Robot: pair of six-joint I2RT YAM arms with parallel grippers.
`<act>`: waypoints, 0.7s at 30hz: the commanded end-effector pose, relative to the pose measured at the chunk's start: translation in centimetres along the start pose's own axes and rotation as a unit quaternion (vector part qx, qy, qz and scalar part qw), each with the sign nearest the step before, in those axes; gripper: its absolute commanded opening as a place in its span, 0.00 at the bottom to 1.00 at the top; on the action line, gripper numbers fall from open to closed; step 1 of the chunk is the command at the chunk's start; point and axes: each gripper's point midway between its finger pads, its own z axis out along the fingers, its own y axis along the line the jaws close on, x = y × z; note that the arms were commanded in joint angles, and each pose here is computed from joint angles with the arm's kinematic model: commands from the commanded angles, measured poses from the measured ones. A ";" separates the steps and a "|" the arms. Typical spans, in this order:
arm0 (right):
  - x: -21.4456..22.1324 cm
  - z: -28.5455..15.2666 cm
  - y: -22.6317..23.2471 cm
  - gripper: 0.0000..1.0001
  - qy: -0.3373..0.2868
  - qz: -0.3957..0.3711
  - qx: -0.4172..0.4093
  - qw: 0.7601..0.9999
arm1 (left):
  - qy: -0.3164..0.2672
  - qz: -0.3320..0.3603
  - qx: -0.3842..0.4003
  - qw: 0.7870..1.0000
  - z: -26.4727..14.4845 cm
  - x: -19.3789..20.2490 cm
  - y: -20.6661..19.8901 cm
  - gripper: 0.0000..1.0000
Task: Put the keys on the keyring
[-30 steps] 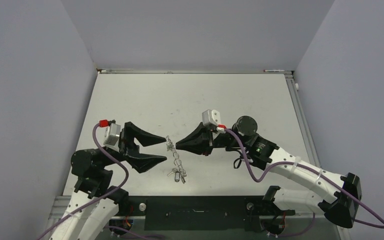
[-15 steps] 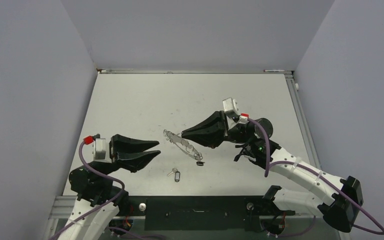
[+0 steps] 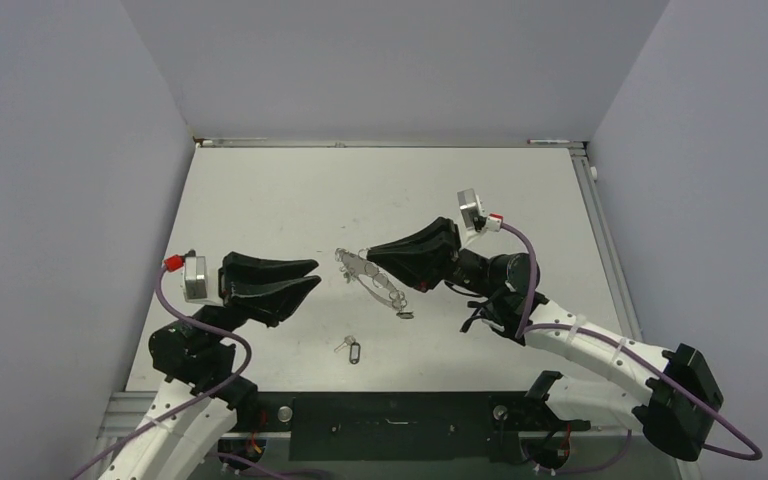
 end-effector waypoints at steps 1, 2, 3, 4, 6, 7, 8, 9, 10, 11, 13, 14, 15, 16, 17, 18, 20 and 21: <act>-3.9 0.0 1.3 0.05 -0.094 -0.007 -0.021 0.995 | -0.038 -0.015 0.014 0.999 0.9 -1.1 -0.4 0.28; -4.0 0.0 1.5 0.05 -0.100 -0.005 -0.025 0.995 | -0.038 -0.018 0.015 0.999 1.1 -1.0 -0.3 0.28; -4.1 0.0 1.6 0.05 -0.105 -0.003 -0.029 0.994 | -0.038 -0.020 0.016 0.999 1.2 -0.9 -0.2 0.28; -4.1 -0.1 1.6 0.05 -0.109 0.001 -0.031 0.994 | -0.039 -0.022 0.018 0.999 1.3 -0.8 -0.2 0.28; -4.0 0.0 1.7 0.05 -0.113 0.007 -0.036 0.993 | -0.036 -0.025 0.021 0.999 1.6 -0.4 -0.1 0.28; -3.9 0.1 1.7 0.05 -0.112 0.009 -0.038 0.993 | -0.033 -0.028 0.022 0.999 1.8 -0.1 0.0 0.28; -3.7 0.1 1.6 0.05 -0.110 0.011 -0.039 0.993 | -0.031 -0.030 0.023 0.999 1.9 0.0 0.0 0.28; -3.5 0.2 1.7 0.05 -0.109 0.012 -0.040 0.993 | -0.030 -0.032 0.024 0.999 2.0 0.2 0.1 0.28; -3.3 0.3 1.7 0.05 -0.106 0.014 -0.041 0.993 | -0.028 -0.034 0.025 0.999 2.2 0.3 0.1 0.28; -3.2 0.3 1.7 0.05 -0.105 0.015 -0.043 0.993 | -0.025 -0.035 0.025 0.999 2.3 0.5 0.2 0.28; -3.0 0.3 2.0 0.05 -0.102 0.016 -0.047 0.994 | -0.022 -0.038 0.025 0.999 2.6 0.9 0.3 0.29; -2.9 0.4 2.0 0.05 -0.100 0.016 -0.049 0.994 | -0.020 -0.039 0.024 0.999 2.7 1.0 0.4 0.29; -2.8 0.4 2.1 0.05 -0.099 0.017 -0.049 0.994 | -0.019 -0.040 0.023 0.999 2.8 1.2 0.4 0.29; -2.7 0.4 2.3 0.05 -0.097 0.017 -0.052 0.994 | -0.018 -0.041 0.024 0.999 2.9 1.3 0.4 0.29; -2.6 0.4 2.3 0.05 -0.095 0.017 -0.053 0.994 | -0.017 -0.041 0.025 0.999 3.0 1.4 0.4 0.29; -2.5 0.4 2.3 0.05 -0.094 0.018 -0.052 0.994 | -0.017 -0.044 0.027 0.999 3.1 1.5 0.3 0.29; -2.4 0.3 2.3 0.05 -0.092 0.018 -0.051 0.994 | -0.015 -0.045 0.032 0.998 3.4 1.8 0.2 0.29; -2.4 0.3 2.4 0.05 -0.092 0.018 -0.051 0.994 | -0.012 -0.045 0.035 0.998 3.6 2.0 0.1 0.29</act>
